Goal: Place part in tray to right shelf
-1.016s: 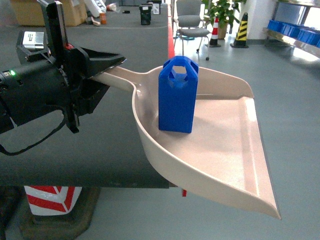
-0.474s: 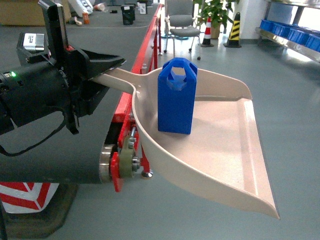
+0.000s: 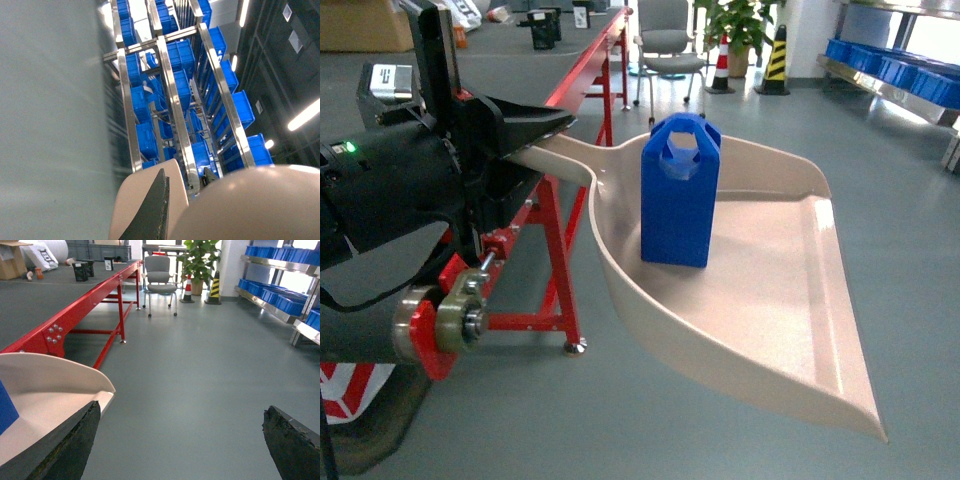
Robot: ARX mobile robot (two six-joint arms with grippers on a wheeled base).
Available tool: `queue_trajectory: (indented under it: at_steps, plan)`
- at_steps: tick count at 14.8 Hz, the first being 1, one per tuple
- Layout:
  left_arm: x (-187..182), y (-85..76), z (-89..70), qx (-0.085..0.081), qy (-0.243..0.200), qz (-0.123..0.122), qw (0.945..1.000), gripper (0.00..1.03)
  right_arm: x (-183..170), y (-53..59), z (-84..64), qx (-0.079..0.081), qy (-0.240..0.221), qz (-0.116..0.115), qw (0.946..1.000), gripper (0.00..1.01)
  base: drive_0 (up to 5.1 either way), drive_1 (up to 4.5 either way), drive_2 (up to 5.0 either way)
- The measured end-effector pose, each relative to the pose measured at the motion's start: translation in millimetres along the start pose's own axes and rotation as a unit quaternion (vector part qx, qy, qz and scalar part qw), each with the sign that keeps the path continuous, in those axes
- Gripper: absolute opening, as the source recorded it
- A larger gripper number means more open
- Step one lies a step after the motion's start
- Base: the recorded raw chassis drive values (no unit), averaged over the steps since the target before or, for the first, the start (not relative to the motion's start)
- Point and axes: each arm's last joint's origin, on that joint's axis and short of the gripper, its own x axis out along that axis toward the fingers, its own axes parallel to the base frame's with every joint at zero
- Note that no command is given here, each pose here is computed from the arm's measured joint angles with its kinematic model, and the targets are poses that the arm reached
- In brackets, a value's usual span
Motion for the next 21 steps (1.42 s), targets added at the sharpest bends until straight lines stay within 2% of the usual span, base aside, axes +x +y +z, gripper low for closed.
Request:
queue_trajectory:
  at_steps: [21]
  plan:
    - [-0.3, 0.1, -0.2, -0.001, 0.001, 0.002, 1.0000, 0.15, 0.0, 0.0, 0.2, 0.000, -0.001, 0.000, 1.0000, 0.98, 4.9, -2.44, -2.4]
